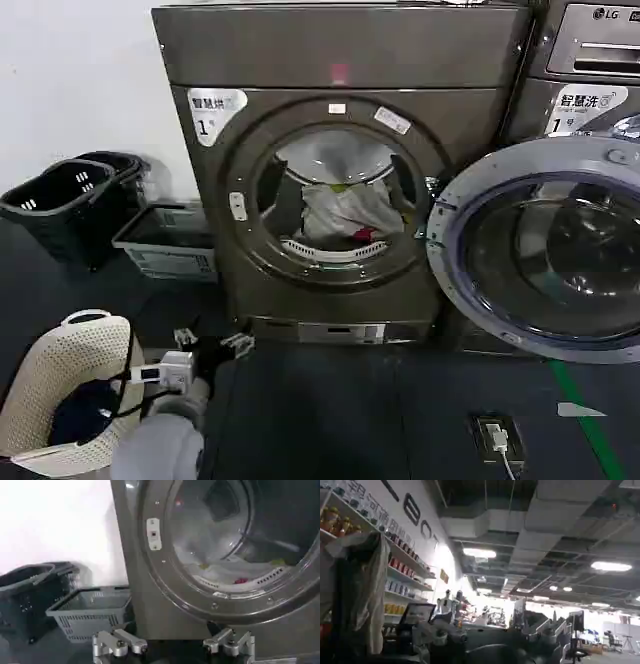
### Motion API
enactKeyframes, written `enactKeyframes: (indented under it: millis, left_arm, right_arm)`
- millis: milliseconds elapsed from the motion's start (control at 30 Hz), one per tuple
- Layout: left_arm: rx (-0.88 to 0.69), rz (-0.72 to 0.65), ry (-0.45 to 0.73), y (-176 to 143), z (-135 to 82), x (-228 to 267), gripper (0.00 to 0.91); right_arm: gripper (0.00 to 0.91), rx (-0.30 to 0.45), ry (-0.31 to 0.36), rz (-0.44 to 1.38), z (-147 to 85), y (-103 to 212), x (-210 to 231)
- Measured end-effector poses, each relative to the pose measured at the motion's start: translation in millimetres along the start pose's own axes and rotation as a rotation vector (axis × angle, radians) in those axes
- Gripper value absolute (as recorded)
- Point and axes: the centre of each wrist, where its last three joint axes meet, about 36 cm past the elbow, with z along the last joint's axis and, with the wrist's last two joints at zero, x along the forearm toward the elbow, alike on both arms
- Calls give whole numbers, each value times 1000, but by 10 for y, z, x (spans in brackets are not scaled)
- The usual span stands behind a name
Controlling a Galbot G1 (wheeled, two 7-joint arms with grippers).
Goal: Grasp the clothes from the dryer.
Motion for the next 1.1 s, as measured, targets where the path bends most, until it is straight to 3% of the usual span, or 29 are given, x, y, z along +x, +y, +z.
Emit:
enactKeyframes:
  millis: [400, 1100]
  left_arm:
    - [21, -2, -5, 1, -16, 7, 907]
    - [31, 17, -4, -18, -13, 22, 907]
  right_arm:
    - [907, -28, -37, 16, 96, 62, -29]
    - [907, -63, -41, 38, 95, 69, -52]
